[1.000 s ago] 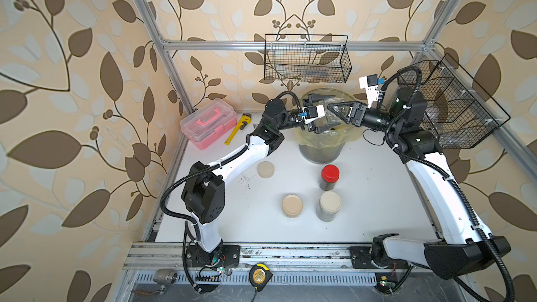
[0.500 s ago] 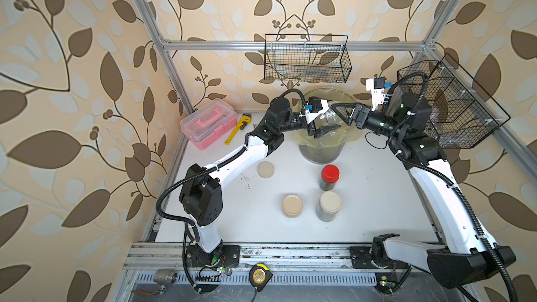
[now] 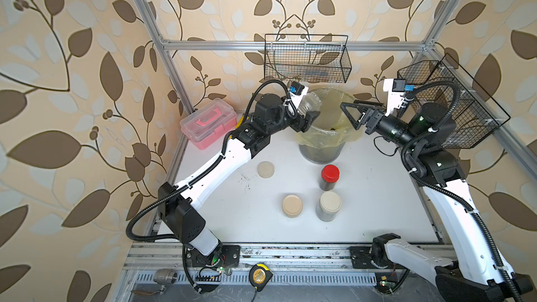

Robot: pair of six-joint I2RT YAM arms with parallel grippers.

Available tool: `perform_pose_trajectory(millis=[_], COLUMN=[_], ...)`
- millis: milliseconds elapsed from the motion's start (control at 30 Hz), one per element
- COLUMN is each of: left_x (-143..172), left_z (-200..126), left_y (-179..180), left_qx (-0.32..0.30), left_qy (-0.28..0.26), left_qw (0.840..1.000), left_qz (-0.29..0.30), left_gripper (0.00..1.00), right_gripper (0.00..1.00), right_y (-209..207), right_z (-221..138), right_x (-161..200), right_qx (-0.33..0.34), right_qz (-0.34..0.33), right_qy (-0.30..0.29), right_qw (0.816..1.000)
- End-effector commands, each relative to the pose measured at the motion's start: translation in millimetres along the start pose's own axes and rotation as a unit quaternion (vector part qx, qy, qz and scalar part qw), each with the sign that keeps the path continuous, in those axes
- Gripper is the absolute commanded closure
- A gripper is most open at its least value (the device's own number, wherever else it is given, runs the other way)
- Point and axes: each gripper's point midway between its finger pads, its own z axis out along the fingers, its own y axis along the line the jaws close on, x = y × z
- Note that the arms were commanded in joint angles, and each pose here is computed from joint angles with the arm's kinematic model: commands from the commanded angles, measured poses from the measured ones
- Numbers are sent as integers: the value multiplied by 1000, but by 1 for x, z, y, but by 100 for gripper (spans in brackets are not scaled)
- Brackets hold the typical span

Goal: Empty moldy tea leaves from jars
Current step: Place the jar at the center of the board.

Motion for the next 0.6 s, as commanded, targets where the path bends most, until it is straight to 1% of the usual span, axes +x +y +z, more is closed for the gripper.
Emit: perform_pose_trajectory(millis=[0, 67, 133, 267, 367, 433, 567], left_x=[-8, 14, 41, 89, 128, 155, 208], left_z=[-53, -67, -84, -114, -131, -139, -148], left_y=[47, 64, 79, 104, 118, 126, 134], left_qx=[-147, -189, -224, -270, -287, -297, -313], left_qy=[46, 103, 165, 256, 325, 374, 465], left_qw=[986, 973, 954, 916, 883, 857, 806], left_qz=[-61, -85, -109, -147, -177, -193, -191], left_gripper=[60, 59, 60, 64, 65, 65, 64], right_gripper=[0, 0, 0, 0, 0, 0, 0], right_y=[-7, -6, -5, -5, -2, 2, 5], right_z=[3, 7, 12, 23, 31, 36, 41], right_x=[13, 20, 29, 48, 62, 71, 86], right_qx=[33, 35, 37, 41, 35, 27, 22], right_qz=[-39, -52, -65, -87, -101, -111, -124], right_qy=[19, 34, 55, 101, 131, 150, 177], right_qw=[999, 997, 996, 990, 986, 982, 976])
